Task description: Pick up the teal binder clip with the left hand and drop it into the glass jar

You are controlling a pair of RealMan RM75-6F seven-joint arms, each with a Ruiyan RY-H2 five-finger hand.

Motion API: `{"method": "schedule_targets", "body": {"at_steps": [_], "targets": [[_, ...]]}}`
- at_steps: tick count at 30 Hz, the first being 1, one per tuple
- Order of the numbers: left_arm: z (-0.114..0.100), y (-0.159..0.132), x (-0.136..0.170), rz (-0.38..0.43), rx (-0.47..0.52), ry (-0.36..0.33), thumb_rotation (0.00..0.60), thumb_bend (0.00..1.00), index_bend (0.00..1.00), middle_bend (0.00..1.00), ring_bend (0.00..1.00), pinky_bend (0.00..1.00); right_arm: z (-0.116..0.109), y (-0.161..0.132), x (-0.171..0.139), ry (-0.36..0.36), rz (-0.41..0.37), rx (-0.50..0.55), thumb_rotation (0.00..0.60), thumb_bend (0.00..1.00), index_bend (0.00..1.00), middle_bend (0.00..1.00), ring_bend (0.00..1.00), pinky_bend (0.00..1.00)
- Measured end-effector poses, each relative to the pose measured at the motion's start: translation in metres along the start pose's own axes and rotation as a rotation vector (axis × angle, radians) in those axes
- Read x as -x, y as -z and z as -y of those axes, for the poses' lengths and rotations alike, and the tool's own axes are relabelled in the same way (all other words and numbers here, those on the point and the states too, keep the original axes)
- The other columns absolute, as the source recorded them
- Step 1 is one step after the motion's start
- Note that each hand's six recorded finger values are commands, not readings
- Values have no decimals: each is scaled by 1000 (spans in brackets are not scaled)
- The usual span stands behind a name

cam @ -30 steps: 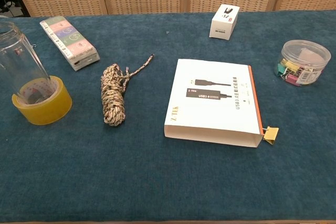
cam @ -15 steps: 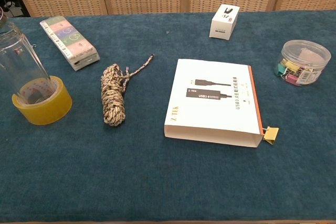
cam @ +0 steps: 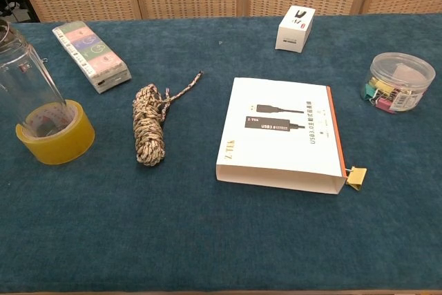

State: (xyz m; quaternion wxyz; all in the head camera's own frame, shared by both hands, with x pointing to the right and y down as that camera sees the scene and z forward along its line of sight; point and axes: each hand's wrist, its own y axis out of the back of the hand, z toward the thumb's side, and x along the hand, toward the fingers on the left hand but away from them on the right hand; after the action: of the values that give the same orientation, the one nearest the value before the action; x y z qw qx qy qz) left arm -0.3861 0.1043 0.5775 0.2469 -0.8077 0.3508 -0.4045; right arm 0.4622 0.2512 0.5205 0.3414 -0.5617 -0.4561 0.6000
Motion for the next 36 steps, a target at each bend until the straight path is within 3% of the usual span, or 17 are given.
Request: {"method": "schedule_targets", "body": {"at_steps": [10,16,27,30,32,36], "targets": [[3,4,-1,-18,-17,5,600,499,595,0,0,0,0,0,0,-3,-1,1,600,0,0,0,0,0],[4,5,-1,-21,-26,-6,600,503,255,0,0,0,0,-1,0,-3,-1,2,600,0,0,0,0,0],[0,6,0,-21,-28,-24,600,501,182,0,0,0,1,-1,0,-3,-1,2,600,0,0,0,0,0],[-4,5,4,-15,-24,-40,600,483,66,0,0,0,0,-1,0,-3,-1,3,600,0,0,0,0,0],[-7,5,8,-13,-30,-54,600,436,3,0,0,0,0,-1,0,-4,-2,3,600,0,0,0,0,0],[-14,10,20,-26,-58,-91,600,326,0,0,0,0,1,-1,0,-5,-4,3,600,0,0,0,0,0]]}}
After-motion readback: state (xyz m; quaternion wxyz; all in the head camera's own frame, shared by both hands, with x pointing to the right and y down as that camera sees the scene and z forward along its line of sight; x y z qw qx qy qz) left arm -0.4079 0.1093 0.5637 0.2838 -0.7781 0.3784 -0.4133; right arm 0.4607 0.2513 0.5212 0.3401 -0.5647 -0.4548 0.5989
